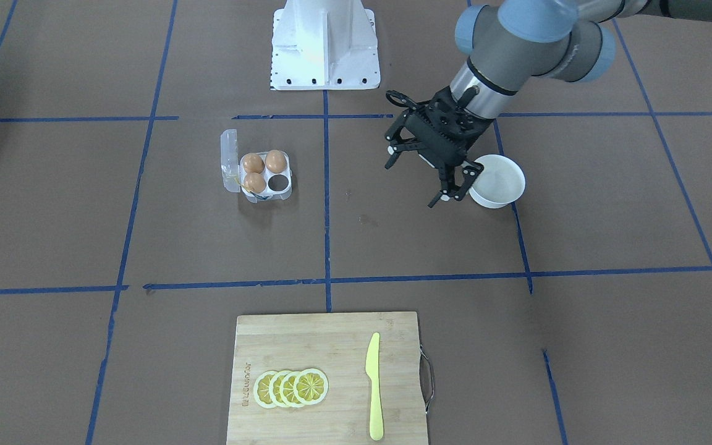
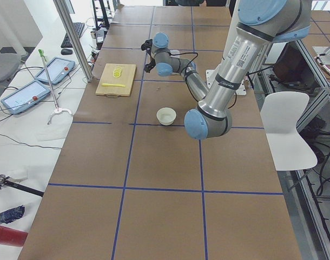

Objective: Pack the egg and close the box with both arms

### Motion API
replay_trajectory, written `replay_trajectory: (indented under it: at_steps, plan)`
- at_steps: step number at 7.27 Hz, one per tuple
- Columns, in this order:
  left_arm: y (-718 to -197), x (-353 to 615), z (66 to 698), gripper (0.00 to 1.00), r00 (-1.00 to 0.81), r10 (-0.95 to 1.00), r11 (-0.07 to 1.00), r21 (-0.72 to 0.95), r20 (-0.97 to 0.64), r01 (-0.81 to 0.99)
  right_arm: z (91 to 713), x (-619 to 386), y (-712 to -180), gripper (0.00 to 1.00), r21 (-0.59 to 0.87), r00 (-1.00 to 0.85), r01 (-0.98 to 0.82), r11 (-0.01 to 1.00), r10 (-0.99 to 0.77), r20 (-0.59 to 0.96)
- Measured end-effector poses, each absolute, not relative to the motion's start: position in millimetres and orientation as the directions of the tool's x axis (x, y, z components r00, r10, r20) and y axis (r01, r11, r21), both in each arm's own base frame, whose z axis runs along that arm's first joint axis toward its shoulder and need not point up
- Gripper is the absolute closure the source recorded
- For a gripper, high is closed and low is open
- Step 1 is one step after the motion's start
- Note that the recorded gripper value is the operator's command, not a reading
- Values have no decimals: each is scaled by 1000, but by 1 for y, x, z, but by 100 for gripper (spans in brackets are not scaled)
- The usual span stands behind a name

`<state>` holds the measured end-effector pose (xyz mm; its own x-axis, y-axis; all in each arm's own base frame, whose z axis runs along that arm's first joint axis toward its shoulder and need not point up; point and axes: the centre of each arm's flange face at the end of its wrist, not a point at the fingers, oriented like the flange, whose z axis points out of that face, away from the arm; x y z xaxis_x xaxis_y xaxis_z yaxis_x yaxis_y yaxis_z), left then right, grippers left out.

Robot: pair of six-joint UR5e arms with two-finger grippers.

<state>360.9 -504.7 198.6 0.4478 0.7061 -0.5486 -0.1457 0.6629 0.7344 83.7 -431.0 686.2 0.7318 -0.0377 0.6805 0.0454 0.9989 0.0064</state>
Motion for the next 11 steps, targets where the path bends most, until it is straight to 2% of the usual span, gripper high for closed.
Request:
replay_trajectory:
  at_steps: [2,4,6,8,10,11]
  plan:
    - [-533,283,243,0,547,710,632,743,-443,-219,682,84,-435,0,-27,732,-6,1000,23,681]
    - [-572,196,335,0,670,618,706,665,-412,-242,678,84,-441,0,-18,730,-17,1000,25,683]
    - [-586,108,463,0,747,481,836,497,-458,-233,660,84,-455,0,26,730,-16,1000,-6,683]
    - [-537,19,575,0,718,303,943,304,-626,-134,635,82,-460,0,116,716,-14,993,-71,695]
    - [-467,-30,639,0,694,171,982,178,-700,-62,625,73,-461,0,205,689,-7,979,-144,710]
    - [-439,-41,655,0,681,132,989,142,-720,-42,615,57,-467,0,202,682,-12,979,-140,718]
